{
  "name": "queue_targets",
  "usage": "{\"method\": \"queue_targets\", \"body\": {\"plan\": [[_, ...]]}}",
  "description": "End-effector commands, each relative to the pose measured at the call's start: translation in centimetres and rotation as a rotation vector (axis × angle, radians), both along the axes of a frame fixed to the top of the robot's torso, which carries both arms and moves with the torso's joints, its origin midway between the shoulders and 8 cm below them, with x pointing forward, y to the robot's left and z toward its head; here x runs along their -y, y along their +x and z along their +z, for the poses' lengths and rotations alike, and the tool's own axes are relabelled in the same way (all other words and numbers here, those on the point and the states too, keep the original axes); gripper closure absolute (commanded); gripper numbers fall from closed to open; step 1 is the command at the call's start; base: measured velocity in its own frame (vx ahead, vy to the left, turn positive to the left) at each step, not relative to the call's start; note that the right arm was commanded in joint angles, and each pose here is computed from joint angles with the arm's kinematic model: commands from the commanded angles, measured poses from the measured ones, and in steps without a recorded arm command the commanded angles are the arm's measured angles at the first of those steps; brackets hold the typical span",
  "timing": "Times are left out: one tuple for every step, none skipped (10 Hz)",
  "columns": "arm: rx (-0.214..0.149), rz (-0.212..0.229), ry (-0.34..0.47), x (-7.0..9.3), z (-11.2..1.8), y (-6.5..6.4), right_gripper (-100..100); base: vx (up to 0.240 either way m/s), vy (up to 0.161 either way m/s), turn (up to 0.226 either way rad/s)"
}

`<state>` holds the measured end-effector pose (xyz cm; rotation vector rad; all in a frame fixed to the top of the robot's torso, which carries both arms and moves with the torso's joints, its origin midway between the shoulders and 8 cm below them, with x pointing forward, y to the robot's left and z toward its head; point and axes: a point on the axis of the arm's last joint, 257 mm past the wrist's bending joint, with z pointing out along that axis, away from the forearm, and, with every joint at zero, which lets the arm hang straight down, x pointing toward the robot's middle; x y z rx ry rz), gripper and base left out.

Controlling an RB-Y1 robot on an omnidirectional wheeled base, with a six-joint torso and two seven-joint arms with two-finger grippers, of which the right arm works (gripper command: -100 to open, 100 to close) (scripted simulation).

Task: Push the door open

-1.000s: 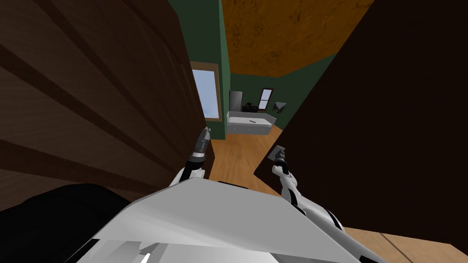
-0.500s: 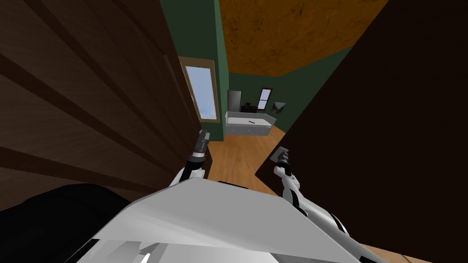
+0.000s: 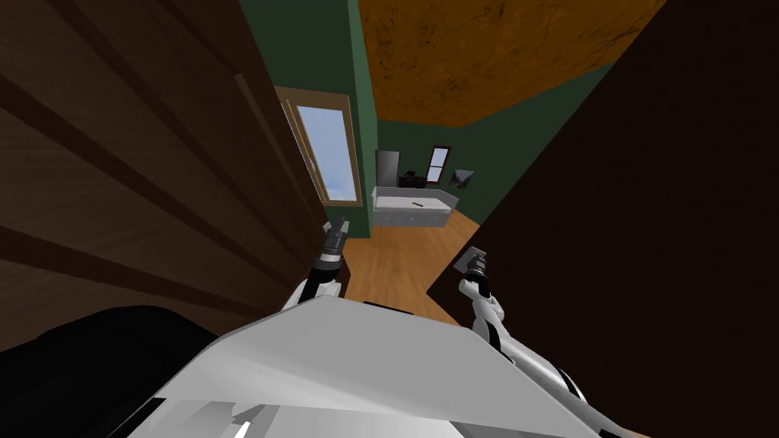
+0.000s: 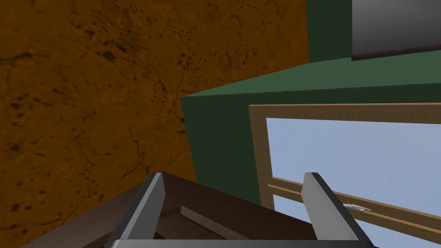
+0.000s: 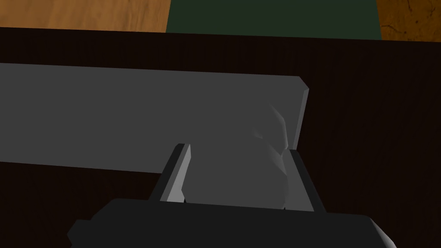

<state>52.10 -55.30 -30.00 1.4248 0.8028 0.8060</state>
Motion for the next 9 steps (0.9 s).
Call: {"method": "queue_targets", "body": {"plan": [[0.027, -0.016, -0.022, 2.0, 1.7, 0.1, 100, 0.121, 0.013, -0.040], [-0.002, -0.019, -0.006, 1.9, 0.1, -0.4, 100, 0.047, -0.014, -0.003], [-0.002, -0.046, -0.006, 3.1, 0.1, -1.3, 100, 0.162, 0.007, -0.054], [-0.002, -0.046, -0.006, 3.1, 0.1, -1.3, 100, 0.167, 0.024, -0.065], [-0.002, -0.066, -0.006, 4.0, 0.1, -1.9, 100, 0.157, 0.031, -0.068], [-0.002, -0.078, -0.006, 4.6, 0.1, -2.3, 100, 0.210, 0.036, -0.057], [-0.002, -0.078, -0.006, 4.6, 0.1, -2.3, 100, 0.164, 0.011, -0.041], [-0.001, -0.103, -0.006, 5.7, 0.2, -3.1, 100, 0.201, 0.018, -0.078], [-0.001, -0.114, -0.006, 6.2, 0.2, -3.5, 100, 0.225, 0.045, -0.063]]}}
